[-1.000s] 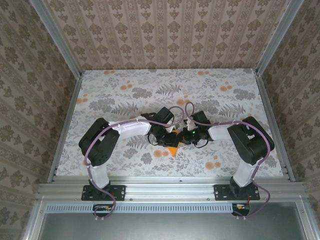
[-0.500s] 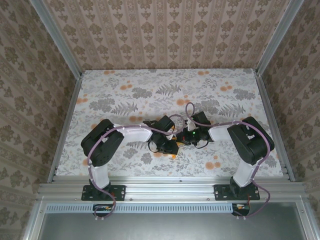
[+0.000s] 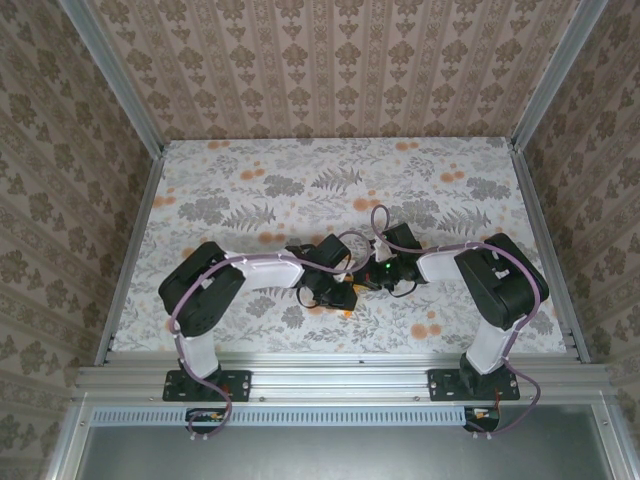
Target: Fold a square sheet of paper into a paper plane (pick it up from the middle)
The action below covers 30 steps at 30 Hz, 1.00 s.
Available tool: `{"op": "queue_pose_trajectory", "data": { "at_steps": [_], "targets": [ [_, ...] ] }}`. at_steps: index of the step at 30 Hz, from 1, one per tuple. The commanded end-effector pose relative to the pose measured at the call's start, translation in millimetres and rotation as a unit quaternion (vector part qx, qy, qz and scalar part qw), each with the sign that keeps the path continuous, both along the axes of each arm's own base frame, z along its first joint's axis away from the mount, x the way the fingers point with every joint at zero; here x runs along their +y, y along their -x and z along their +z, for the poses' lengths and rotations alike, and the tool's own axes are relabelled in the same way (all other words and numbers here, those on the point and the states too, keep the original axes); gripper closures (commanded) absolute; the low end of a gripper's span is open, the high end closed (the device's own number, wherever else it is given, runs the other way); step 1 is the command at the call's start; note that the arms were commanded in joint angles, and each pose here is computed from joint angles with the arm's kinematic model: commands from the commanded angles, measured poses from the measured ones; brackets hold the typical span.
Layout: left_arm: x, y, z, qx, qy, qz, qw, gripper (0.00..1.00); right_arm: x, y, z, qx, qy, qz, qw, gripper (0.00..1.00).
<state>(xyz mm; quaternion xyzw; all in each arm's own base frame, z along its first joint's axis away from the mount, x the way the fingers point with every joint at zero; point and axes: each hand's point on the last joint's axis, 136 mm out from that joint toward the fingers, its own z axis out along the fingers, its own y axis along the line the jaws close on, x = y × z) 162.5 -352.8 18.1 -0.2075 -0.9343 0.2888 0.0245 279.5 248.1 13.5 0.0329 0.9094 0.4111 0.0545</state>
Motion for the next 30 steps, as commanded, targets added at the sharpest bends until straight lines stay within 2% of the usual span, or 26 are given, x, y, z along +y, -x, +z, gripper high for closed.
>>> {"op": "queue_pose_trajectory", "data": {
  "at_steps": [1, 5, 15, 24, 30],
  "targets": [
    [40.1, 28.2, -24.7, 0.018, -0.094, -0.012, 0.995, 0.84, -13.0, 21.2, -27.0, 0.050, 0.034, -0.009, 0.998, 0.99],
    [44.4, 34.3, -19.6, -0.009, -0.117, -0.029, 0.993, 0.84, -14.9, 22.3, -29.0, 0.053, 0.036, -0.010, 0.998, 0.99],
    [46.9, 60.1, -19.3, -0.005, -0.135, -0.056, 0.989, 0.84, -16.1, 22.4, -31.3, 0.052, 0.037, -0.010, 0.998, 0.99],
    [24.3, 65.9, 12.1, 0.022, -0.052, -0.064, 0.996, 0.84, -14.5, 23.2, -28.0, 0.050, 0.031, -0.006, 0.998, 0.99],
    [8.1, 29.2, 56.9, -0.008, 0.018, -0.035, 0.999, 0.83, -13.2, 21.1, -23.2, 0.045, 0.027, -0.005, 0.999, 0.99]
  ]
}}
